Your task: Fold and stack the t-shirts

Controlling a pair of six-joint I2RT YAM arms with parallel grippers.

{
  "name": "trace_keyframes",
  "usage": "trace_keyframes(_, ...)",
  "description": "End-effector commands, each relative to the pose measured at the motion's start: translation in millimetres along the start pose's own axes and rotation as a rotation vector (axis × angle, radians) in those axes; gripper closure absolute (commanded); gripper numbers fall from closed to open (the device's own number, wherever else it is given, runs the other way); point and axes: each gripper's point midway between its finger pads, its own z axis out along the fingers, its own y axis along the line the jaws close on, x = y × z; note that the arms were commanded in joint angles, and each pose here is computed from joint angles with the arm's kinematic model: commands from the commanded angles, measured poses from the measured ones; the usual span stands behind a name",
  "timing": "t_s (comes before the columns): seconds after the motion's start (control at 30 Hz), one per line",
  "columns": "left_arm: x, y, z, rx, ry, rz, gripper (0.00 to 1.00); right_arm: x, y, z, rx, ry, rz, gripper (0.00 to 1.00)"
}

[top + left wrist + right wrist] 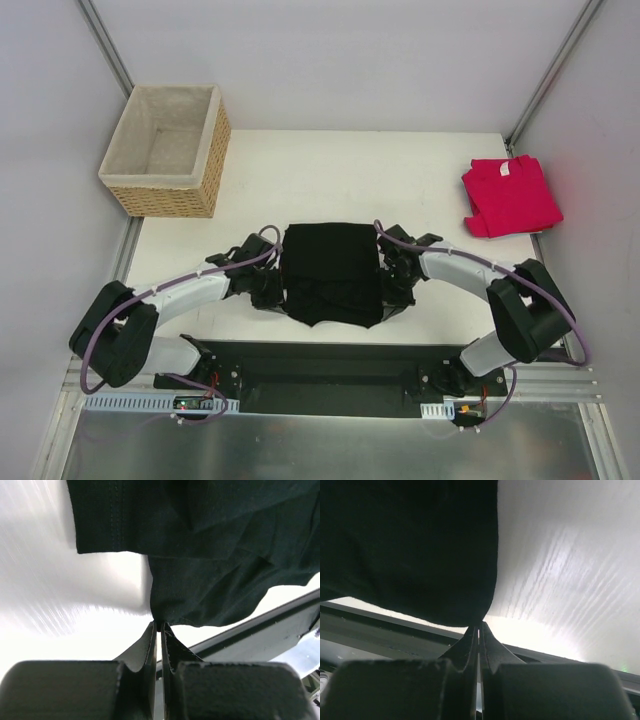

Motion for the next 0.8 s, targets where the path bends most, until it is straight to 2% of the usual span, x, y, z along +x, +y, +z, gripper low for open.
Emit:
trace_keyframes(0.0,16,-7,-10,0.042,0.009,-0.014,1.0,17,-2,-10,-0.003,0.003,-0.005,0.99)
trace_keyframes(0.17,22,-9,-18,0.044,0.008,-0.015,1.0,19,-3,-19,0.005,-0.014,-0.02,0.99)
trace_keyframes(0.37,10,-20,-25,0.055,-0.01,0.017,1.0,9,3,-38,0.023,-0.028,-0.066,0.99)
trace_keyframes(0.77,-38,-58,-42,0.07,-0.06,0.118,1.0,-60,25,-78,-0.01,-0.079,-0.122,0.99)
